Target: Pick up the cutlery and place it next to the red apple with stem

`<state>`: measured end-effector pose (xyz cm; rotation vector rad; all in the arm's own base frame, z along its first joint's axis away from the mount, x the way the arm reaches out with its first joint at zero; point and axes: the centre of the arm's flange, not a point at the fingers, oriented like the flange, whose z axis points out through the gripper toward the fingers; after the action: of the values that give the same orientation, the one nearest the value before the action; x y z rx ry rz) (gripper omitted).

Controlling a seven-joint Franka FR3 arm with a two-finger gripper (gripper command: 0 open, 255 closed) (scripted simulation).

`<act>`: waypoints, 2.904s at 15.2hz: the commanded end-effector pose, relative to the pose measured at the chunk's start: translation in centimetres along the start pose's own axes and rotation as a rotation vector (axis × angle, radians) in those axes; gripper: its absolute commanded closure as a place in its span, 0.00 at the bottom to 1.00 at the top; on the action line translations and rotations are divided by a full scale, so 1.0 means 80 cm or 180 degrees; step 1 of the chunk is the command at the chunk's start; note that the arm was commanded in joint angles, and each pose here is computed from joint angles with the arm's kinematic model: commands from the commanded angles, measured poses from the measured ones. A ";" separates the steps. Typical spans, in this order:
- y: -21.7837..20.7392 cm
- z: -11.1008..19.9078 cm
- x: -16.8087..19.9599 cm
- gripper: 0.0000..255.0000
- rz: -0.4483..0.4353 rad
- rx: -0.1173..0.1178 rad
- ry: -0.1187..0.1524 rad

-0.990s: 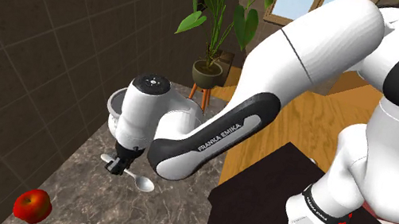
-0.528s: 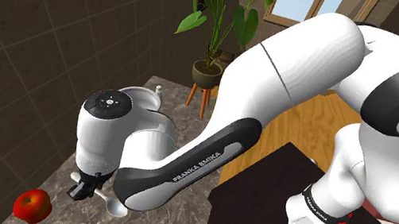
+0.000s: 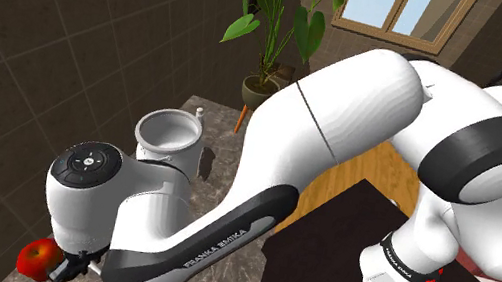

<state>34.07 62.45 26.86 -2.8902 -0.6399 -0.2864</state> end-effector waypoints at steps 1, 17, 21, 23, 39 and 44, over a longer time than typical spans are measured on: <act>0.001 0.013 -0.002 1.00 0.0001 0.0000 0.0001; 0.014 0.115 -0.026 1.00 0.0001 0.0000 0.0001; 0.017 0.141 -0.031 1.00 0.0001 0.0000 0.0001; 0.018 0.154 -0.034 1.00 0.0001 0.0000 0.0001; 0.023 0.193 -0.043 0.00 0.0001 0.0000 0.0001; 0.023 0.160 -0.043 0.00 0.0001 0.0000 0.0001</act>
<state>33.91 62.24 12.38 -2.8906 -0.6394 -0.2866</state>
